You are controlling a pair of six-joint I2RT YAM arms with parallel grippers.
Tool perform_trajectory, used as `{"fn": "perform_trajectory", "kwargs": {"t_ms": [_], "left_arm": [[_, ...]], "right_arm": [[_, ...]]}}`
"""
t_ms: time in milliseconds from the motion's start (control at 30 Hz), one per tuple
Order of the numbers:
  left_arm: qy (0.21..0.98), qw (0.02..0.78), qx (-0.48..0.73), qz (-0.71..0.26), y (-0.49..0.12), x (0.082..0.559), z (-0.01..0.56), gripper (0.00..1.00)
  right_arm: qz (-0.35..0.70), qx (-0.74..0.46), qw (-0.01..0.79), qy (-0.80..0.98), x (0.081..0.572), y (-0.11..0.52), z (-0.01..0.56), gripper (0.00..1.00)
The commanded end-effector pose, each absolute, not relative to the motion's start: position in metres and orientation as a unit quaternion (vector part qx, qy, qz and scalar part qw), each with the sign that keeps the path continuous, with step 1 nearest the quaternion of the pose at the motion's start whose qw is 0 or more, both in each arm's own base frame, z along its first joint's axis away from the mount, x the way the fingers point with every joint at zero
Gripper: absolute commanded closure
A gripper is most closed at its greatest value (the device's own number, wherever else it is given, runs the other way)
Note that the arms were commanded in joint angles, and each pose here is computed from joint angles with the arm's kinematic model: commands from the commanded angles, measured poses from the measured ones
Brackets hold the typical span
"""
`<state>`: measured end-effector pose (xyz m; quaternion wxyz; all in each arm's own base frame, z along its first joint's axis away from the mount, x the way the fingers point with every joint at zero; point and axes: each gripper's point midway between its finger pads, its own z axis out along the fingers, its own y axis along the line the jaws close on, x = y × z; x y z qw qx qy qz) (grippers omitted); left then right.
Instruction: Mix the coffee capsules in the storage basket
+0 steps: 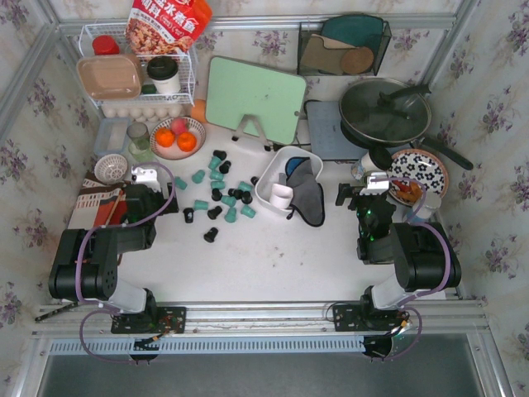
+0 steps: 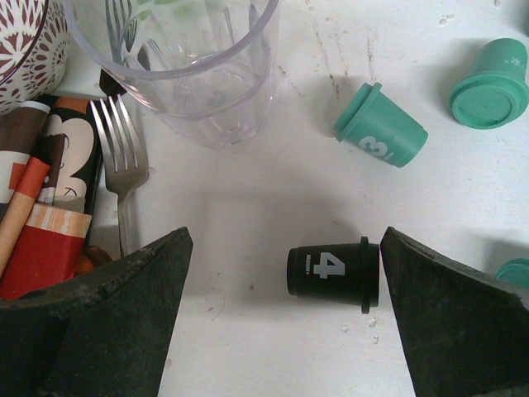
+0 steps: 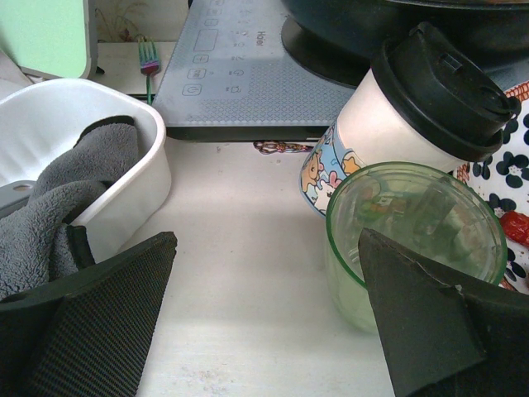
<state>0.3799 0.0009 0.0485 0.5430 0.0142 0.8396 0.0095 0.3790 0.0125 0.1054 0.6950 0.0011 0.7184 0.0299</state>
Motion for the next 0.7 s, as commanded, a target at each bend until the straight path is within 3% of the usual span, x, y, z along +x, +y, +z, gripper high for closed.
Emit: {"fn": "perform_trajectory", "kwargs": {"t_ms": [0,667], "left_arm": [[0.832,0.555,0.016,0.012,0.002,0.385,0.056,0.00],[0.833,0.553,0.014,0.016,0.002,0.389,0.064,0.00]], "right_arm": [[0.032,0.007,0.694,0.719,0.379,0.012,0.105,0.00],[-0.015,0.057,0.689,0.722,0.383,-0.002,0.124,0.00]]}}
